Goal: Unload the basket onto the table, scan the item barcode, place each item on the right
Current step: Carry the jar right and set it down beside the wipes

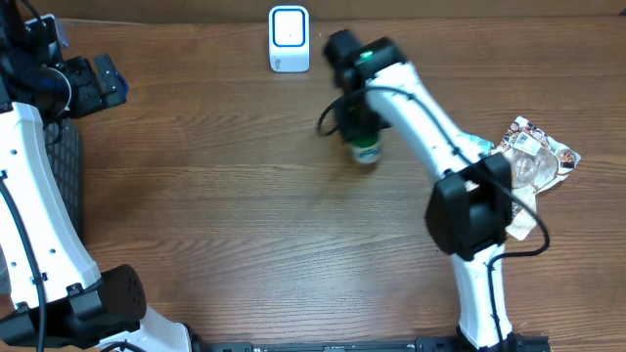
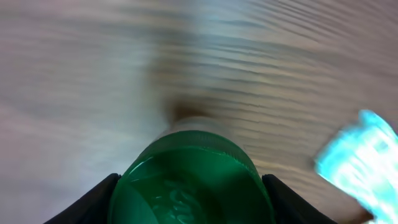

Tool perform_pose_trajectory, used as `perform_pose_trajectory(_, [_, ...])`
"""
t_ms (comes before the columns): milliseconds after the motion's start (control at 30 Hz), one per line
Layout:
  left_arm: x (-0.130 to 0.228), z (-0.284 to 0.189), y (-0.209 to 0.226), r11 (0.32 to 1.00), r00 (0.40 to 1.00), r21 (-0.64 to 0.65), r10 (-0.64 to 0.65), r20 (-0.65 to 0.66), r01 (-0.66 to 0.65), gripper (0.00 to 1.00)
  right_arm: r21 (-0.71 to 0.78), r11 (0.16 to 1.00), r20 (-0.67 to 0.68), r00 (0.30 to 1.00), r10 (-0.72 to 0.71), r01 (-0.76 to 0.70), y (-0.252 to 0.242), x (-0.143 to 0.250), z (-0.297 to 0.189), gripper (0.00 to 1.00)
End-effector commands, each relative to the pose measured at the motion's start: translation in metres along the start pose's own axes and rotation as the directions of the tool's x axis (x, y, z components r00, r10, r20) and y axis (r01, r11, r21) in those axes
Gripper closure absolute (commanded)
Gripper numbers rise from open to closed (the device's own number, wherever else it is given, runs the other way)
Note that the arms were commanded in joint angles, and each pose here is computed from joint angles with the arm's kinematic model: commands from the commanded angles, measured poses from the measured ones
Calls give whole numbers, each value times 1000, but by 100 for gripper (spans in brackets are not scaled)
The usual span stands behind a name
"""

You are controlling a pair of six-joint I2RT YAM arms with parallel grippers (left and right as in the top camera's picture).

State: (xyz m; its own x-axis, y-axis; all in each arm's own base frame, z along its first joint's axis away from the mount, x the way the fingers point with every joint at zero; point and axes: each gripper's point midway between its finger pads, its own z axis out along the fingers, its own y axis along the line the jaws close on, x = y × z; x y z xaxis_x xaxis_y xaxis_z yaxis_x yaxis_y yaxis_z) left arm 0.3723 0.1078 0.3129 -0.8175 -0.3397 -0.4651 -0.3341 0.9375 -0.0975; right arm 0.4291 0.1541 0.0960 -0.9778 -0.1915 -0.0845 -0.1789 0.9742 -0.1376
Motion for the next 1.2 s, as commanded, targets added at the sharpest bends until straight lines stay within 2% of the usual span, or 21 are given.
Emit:
perform_pose_trajectory(0, [0,1,-2,1000,1000,0,21,-1,-21,0,76,932,1,934,357,-356,-63,0,5,57])
perform_pose_trajectory(67, [0,1,-2,1000,1000,0,21,-1,-21,0,60,886,-20,887,462,-460,-86,1,10,57])
perform_pose_trajectory(200, [0,1,-2,1000,1000,0,21,-1,-21,0,-54,848,-72,849,524,-528,-96,-2,14,57])
perform_pose_trajectory(467, [0,1,-2,1000,1000,0,21,-1,-21,0,-87,837,-47,842,537,-539,-99,-12,15,56])
perform_pose_trajectory(633, [0,1,-2,1000,1000,0,21,-1,-21,0,-50,837,-11,838,545,-545,-108,-15,18,56])
perform_pose_trajectory(867, [0,1,-2,1000,1000,1,21,-1,-21,1,-50,837,-12,838,545,-545,-104,-13,43,55])
perform_pose_trajectory(900, [0,1,-2,1000,1000,1,21,-1,-21,0,-40,838,-29,839,543,-544,-103,-8,50,48])
perform_pose_trajectory(1000, [0,1,-2,1000,1000,1,21,-1,-21,0,-31,837,-38,838,544,-546,-105,-4,52,36])
perform_pose_trajectory(1067, [0,1,-2,1000,1000,1,22,-1,-22,1,-36,835,-27,836,548,-549,-107,-7,48,32])
perform_pose_trajectory(1100, [0,1,-2,1000,1000,1,21,-1,-21,0,-40,834,-11,835,550,-550,-109,-10,42,24])
perform_pose_trajectory(1167, [0,1,-2,1000,1000,0,21,-1,-21,0,-55,832,29,832,554,-552,-114,-19,26,3])
